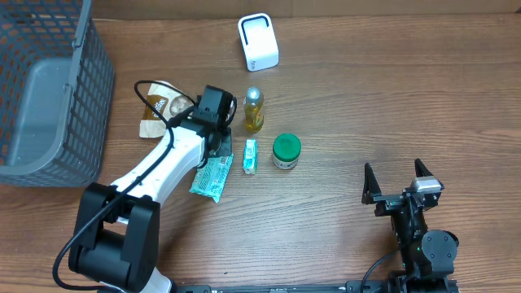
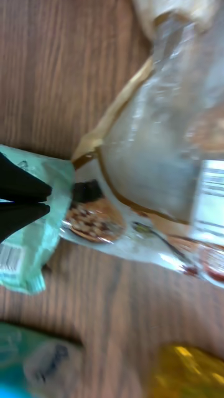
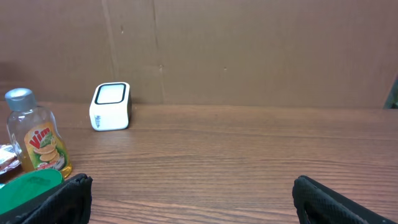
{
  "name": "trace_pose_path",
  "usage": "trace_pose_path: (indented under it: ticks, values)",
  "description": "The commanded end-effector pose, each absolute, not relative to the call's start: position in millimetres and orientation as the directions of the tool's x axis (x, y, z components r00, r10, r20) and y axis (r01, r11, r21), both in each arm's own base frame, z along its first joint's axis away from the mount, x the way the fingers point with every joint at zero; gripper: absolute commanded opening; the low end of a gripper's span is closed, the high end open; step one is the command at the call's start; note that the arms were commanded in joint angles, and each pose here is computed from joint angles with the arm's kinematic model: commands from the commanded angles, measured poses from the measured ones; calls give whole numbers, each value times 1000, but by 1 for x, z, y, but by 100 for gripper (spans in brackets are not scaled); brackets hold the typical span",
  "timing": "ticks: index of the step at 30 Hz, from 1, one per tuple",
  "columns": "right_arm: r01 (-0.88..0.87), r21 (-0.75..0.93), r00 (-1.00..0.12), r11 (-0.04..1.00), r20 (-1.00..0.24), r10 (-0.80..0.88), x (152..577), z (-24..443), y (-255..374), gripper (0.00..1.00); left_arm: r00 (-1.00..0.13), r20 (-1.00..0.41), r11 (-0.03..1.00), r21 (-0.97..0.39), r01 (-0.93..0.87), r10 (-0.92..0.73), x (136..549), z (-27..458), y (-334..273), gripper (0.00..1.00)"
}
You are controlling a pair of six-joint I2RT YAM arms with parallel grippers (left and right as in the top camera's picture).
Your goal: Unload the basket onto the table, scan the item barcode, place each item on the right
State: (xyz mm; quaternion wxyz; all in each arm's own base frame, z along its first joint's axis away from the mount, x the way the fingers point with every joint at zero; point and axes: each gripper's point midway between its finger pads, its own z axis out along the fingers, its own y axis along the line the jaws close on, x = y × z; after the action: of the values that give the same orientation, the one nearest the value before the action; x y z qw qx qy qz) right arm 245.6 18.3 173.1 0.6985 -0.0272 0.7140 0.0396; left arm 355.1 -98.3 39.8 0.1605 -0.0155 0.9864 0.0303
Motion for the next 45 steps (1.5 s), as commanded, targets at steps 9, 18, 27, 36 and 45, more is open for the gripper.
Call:
trace_pose_path:
  ticks: [9, 18, 27, 36, 45]
  values:
    - [-97, 18, -26, 995, -1000, 16, 246, 169, 19, 100, -989, -145, 999, 13, -29, -27, 316, 24, -102, 4]
    - [-97, 18, -26, 995, -1000, 16, 246, 169, 19, 100, -959, -256, 992, -56, -109, -120, 360, 70, -101, 4]
    - [-96, 18, -26, 995, -1000, 16, 246, 169, 19, 100, -943, -325, 997, -61, -53, -70, 385, 57, -105, 7]
    - [-97, 18, -26, 995, -1000, 16, 246, 169, 19, 100, -986, -161, 999, -3, -51, -51, 357, 17, -97, 4]
    - [-97, 18, -26, 995, -1000, 16, 246, 169, 19, 100, -995, -75, 998, 28, -64, -62, 343, 38, -89, 4]
